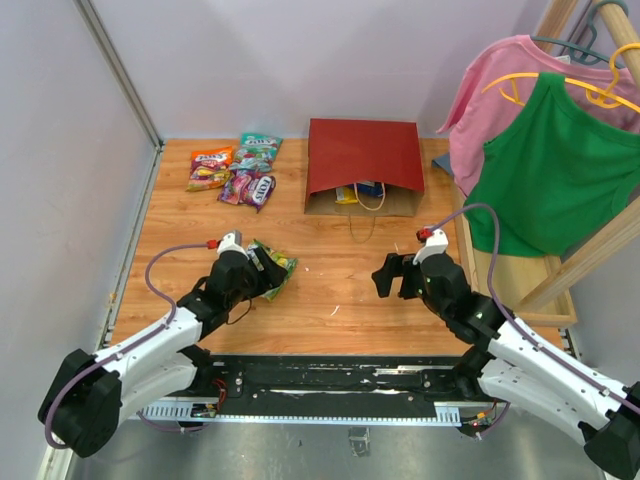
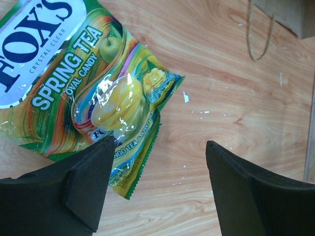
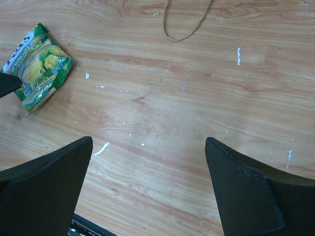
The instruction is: Take the snacks out of the paper bag
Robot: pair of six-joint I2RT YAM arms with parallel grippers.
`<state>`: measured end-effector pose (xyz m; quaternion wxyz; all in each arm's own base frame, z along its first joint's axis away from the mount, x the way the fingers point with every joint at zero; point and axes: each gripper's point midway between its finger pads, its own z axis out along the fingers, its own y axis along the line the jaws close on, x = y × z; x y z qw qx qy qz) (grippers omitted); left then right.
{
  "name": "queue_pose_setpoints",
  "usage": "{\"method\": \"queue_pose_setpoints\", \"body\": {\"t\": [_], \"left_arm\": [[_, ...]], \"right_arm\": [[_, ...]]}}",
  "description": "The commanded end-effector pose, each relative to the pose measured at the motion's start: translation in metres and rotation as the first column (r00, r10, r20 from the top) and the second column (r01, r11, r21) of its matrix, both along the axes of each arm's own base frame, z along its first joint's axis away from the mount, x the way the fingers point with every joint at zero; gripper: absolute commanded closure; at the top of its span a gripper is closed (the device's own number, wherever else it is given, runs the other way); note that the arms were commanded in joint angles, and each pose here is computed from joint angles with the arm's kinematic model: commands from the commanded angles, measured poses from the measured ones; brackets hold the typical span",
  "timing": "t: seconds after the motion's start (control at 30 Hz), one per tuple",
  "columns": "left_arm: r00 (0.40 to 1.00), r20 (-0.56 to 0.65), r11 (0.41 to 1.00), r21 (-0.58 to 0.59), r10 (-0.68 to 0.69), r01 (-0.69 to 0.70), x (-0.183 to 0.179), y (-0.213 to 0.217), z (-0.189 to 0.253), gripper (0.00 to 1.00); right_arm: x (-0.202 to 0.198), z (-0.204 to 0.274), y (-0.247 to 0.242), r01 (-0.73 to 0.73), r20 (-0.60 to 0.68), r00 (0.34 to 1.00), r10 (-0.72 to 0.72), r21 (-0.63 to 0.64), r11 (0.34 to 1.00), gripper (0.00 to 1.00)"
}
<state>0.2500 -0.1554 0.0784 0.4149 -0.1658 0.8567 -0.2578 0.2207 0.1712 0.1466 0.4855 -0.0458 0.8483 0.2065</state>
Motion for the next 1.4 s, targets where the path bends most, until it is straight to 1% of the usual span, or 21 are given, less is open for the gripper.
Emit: {"method": "queue_pose_setpoints", "body": {"t": [0.0, 0.1, 0.2, 0.23, 0.37, 0.57, 0.8, 1.17, 1.37], "left_arm": [[1.000, 0.013, 1.000, -0.004, 0.015, -0.015, 0.006, -0.001, -0.006, 0.21], [1.000, 0.008, 1.000, -0.015, -0.009, 0.009, 0.008, -0.008, -0.007, 0.24], [0.997, 0.009, 0.997, -0.025, -0.075, 0.075, 0.007, -0.019, -0.008, 0.24], [0.995, -0.007, 0.995, -0.027, -0.096, 0.095, 0.006, -0.023, -0.012, 0.24], [0.993, -0.026, 0.992, -0.053, -0.115, 0.114, 0.005, -0.030, -0.023, 0.24], [0.995, -0.057, 0.996, -0.040, -0.082, 0.080, 0.009, -0.025, -0.039, 0.22], [0.997, -0.080, 0.999, -0.050, -0.021, 0.017, 0.018, 0.004, -0.051, 0.22], [0.994, -0.092, 0.997, 0.043, 0.065, -0.061, 0.035, 0.038, -0.062, 0.21], [0.989, -0.102, 0.994, 0.033, 0.108, -0.105, 0.044, 0.055, -0.064, 0.21]], "right_arm": [[0.000, -0.006, -0.004, 0.004, -0.002, 1.000, -0.004, 0.001, 1.000, 0.02], [0.000, -0.007, -0.004, 0.000, -0.002, 1.000, 0.000, 0.003, 1.000, 0.02], [0.000, -0.008, -0.004, -0.001, -0.001, 1.000, 0.001, 0.003, 1.000, 0.02], [0.000, -0.009, -0.004, -0.004, -0.002, 1.000, 0.004, 0.004, 1.000, 0.02], [0.001, -0.010, -0.003, -0.008, -0.006, 1.000, 0.008, 0.007, 1.000, 0.02], [0.000, -0.010, -0.004, -0.011, -0.003, 1.000, 0.011, 0.010, 1.000, 0.02], [-0.001, -0.011, -0.007, -0.008, 0.000, 1.000, 0.008, 0.004, 1.000, 0.02], [-0.001, -0.012, -0.007, -0.015, -0.002, 1.000, 0.015, 0.005, 1.000, 0.02], [-0.002, -0.012, -0.008, -0.014, 0.001, 1.000, 0.014, 0.009, 1.000, 0.02]]}}
